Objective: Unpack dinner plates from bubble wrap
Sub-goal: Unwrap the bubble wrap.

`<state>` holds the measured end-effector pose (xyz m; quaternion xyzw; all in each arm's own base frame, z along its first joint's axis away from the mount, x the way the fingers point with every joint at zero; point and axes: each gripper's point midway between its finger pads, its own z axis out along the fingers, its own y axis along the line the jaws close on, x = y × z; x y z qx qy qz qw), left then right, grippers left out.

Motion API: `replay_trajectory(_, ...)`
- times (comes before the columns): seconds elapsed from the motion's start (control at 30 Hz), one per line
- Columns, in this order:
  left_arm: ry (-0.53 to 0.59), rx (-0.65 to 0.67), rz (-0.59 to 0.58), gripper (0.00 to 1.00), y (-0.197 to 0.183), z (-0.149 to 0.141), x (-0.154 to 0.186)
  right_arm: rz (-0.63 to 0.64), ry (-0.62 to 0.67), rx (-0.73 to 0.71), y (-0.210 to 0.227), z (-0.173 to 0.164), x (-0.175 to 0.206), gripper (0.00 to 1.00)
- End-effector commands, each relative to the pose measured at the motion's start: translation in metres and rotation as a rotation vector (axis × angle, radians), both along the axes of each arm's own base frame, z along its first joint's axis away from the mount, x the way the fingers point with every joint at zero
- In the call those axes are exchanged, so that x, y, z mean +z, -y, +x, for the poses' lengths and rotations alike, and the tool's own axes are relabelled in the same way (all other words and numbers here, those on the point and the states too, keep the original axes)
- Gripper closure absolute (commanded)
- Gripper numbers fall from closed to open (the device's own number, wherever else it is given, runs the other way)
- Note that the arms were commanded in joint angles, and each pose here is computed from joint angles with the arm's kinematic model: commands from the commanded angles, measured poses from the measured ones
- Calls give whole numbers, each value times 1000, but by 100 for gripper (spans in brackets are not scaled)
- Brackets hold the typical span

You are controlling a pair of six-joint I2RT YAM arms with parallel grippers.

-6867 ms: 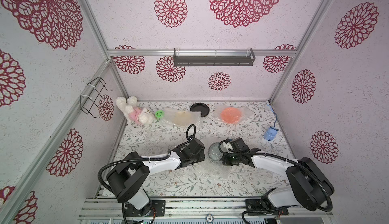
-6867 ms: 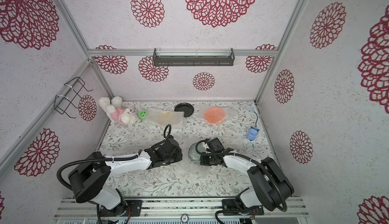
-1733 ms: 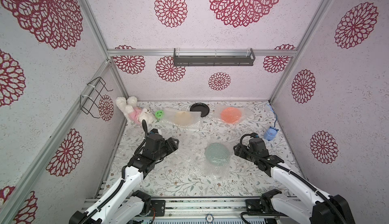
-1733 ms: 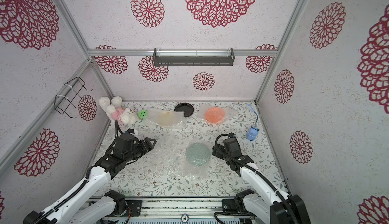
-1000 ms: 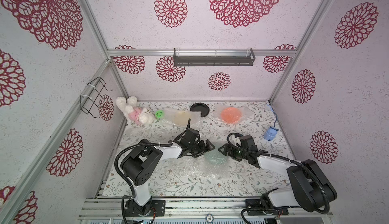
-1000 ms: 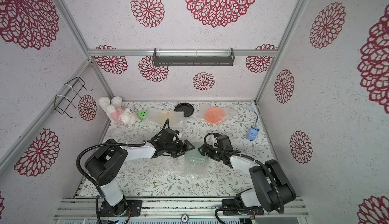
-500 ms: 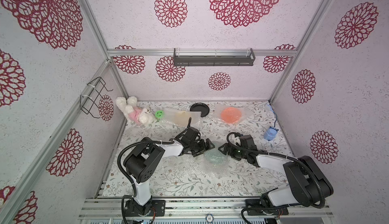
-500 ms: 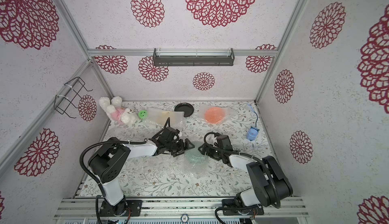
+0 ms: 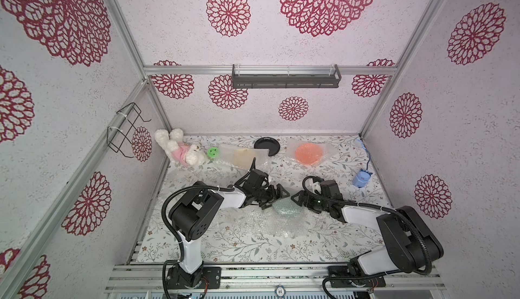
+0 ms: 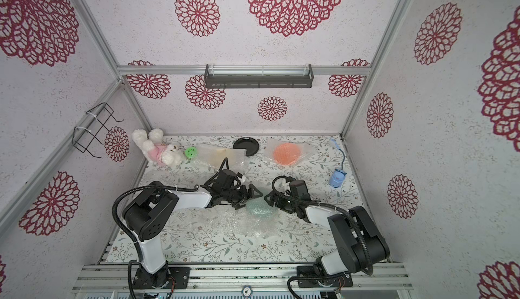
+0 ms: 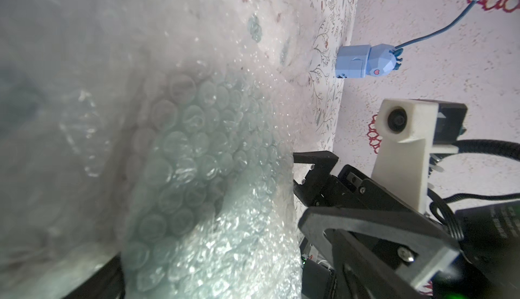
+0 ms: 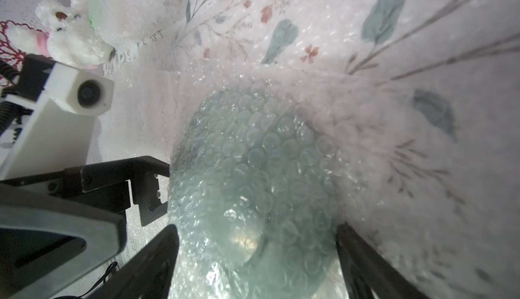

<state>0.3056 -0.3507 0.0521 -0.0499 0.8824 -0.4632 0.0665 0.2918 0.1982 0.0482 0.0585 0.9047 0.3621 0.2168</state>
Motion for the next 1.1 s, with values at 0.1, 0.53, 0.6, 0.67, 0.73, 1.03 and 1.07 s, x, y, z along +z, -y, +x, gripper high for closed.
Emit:
replay_trajectory(0.1,83,50,-198,13,1,6,75,-22,-80,-6,4,-12,-18,12)
replay_trajectory(0.53,46,68,-253,64,16,10,69,-20,-44,-15,9,-6,1,11)
replay_trajectory(0.6,41,80,-265,75,18,12,67,-30,-42,-14,10,-5,2,11)
replay_trajectory(0.67,41,86,-269,86,18,13,68,-33,-40,-9,11,-5,3,11)
replay_trajectory(0.73,44,88,-269,96,19,12,71,-37,-41,-9,12,-5,2,11)
replay_trajectory(1.03,72,136,-216,100,-4,14,85,28,-13,-11,18,0,18,1)
replay_trajectory(1.07,79,147,-206,100,-10,15,87,37,-6,-13,19,0,21,1)
